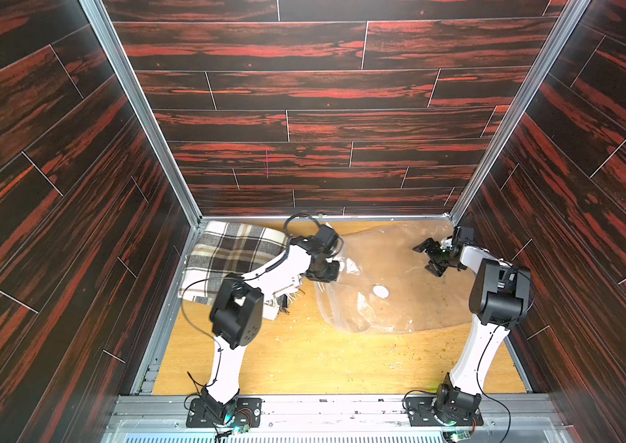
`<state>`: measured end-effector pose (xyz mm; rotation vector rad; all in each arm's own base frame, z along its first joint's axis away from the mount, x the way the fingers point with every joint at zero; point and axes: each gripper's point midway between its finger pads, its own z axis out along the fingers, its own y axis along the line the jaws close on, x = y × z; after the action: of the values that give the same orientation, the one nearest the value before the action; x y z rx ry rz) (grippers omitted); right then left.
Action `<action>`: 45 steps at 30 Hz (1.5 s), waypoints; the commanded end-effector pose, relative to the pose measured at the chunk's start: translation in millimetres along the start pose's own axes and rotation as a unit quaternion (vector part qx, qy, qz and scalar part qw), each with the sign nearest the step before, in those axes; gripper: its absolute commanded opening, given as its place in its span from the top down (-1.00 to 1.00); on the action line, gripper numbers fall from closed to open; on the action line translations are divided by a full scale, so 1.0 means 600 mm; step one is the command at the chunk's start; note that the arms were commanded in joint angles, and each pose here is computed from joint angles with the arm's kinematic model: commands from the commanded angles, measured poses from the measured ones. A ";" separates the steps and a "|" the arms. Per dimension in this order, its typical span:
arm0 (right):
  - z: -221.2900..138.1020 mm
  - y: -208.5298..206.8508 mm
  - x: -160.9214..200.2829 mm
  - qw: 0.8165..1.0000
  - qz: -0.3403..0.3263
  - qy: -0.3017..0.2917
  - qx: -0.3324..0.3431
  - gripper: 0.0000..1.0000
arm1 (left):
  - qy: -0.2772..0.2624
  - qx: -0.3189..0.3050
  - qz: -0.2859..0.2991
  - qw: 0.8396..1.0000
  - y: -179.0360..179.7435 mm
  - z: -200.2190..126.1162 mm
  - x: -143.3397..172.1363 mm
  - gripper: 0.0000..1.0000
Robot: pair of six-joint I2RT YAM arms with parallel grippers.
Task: Take the scarf out of the vacuum bag
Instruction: Adjust the vacuum bag at the center of the board, then reset both arms
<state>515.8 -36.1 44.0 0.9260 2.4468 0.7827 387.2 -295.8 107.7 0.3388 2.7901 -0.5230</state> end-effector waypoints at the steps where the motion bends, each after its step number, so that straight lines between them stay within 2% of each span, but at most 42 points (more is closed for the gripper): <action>1: 0.050 -0.106 0.060 0.994 0.041 0.057 0.082 -0.87 | -0.008 0.000 -0.015 1.000 0.020 -0.021 0.008 1.00; 5: 0.050 -0.107 0.058 0.994 0.043 0.058 0.083 -0.87 | 0.012 -0.016 -0.034 0.999 0.047 -0.008 0.027 1.00; 6: 0.048 -0.108 0.056 0.994 0.043 0.056 0.083 -0.87 | 0.018 -0.023 -0.037 0.999 0.053 -0.005 0.032 0.85; 8: 0.046 -0.104 0.053 0.994 0.041 0.055 0.082 -0.87 | 0.035 -0.041 -0.041 0.998 0.066 0.002 0.045 0.26; 10: 0.042 -0.101 0.049 0.994 0.040 0.053 0.081 -0.87 | 0.047 -0.060 -0.042 0.996 0.079 0.005 0.056 -0.26; 14: 0.030 -0.087 0.039 0.996 0.034 0.042 0.074 -0.87 | 0.031 -0.084 -0.042 0.995 0.090 -0.019 0.052 -0.94; 15: 0.025 -0.080 0.036 0.996 0.031 0.036 0.070 -0.87 | 0.017 -0.081 -0.040 0.996 0.085 -0.033 0.045 -1.00; 18: 0.000 -0.047 0.019 0.999 0.012 0.011 0.044 -0.87 | -0.049 -0.056 -0.030 0.997 0.059 -0.101 0.014 -1.00; 21: -0.045 0.006 -0.004 0.999 -0.037 -0.031 0.018 -0.87 | -0.167 -0.061 -0.014 0.984 0.047 -0.237 -0.020 -1.00; 23: -0.094 0.043 -0.021 0.994 -0.075 -0.077 0.008 -0.87 | -0.256 -0.096 -0.022 0.962 0.068 -0.342 -0.029 -1.00; 25: -0.158 0.098 -0.032 0.984 -0.121 -0.129 -0.023 -0.88 | -0.351 -0.128 -0.046 0.927 0.113 -0.450 -0.022 -1.00; 27: -0.221 0.151 -0.032 0.970 -0.162 -0.173 -0.056 -0.88 | -0.404 -0.168 -0.091 0.895 0.183 -0.518 0.001 -1.00; 29: -0.283 0.196 -0.019 0.952 -0.200 -0.217 -0.084 -0.88 | -0.424 -0.209 -0.142 0.870 0.259 -0.551 0.030 -1.00; 31: -0.344 0.232 0.004 0.930 -0.237 -0.261 -0.110 -0.88 | -0.428 -0.254 -0.186 0.847 0.327 -0.559 0.063 -1.00; 32: -0.369 0.243 0.019 0.918 -0.253 -0.281 -0.119 -0.88 | -0.446 -0.278 -0.204 0.826 0.360 -0.565 0.070 -1.00; 34: -0.412 0.255 0.051 0.895 -0.280 -0.320 -0.134 -0.88 | -0.457 -0.314 -0.237 0.798 0.418 -0.547 0.099 -1.00; 36: -0.445 0.246 0.079 0.875 -0.294 -0.359 -0.137 -0.88 | -0.484 -0.316 -0.226 0.784 0.449 -0.513 0.113 -1.00; 37: -0.449 0.233 0.090 0.869 -0.301 -0.371 -0.132 -0.88 | -0.494 -0.321 -0.206 0.782 0.457 -0.491 0.119 -1.00; 39: -0.445 0.201 0.109 0.855 -0.321 -0.392 -0.115 -0.91 | -0.508 -0.345 -0.191 0.766 0.485 -0.441 0.142 -1.00; 41: -0.422 0.160 0.117 0.854 -0.326 -0.396 -0.085 -0.93 | -0.492 -0.373 -0.185 0.765 0.511 -0.406 0.151 -1.00; 42: -0.404 0.133 0.120 0.857 -0.322 -0.397 -0.065 -0.93 | -0.471 -0.376 -0.190 0.775 0.523 -0.386 0.151 -1.00; 44: -0.374 0.090 0.129 0.850 -0.344 -0.398 -0.029 -0.95 | -0.435 -0.375 -0.199 0.794 0.534 -0.360 0.145 -1.00; 45: -0.361 0.064 0.130 0.848 -0.340 -0.406 -0.010 -0.96 | -0.434 -0.371 -0.201 0.796 0.538 -0.349 0.138 -1.00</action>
<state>366.0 -15.2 244.1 0.2272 1.7790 0.2763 317.2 82.7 115.6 -0.5436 2.1037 0.3290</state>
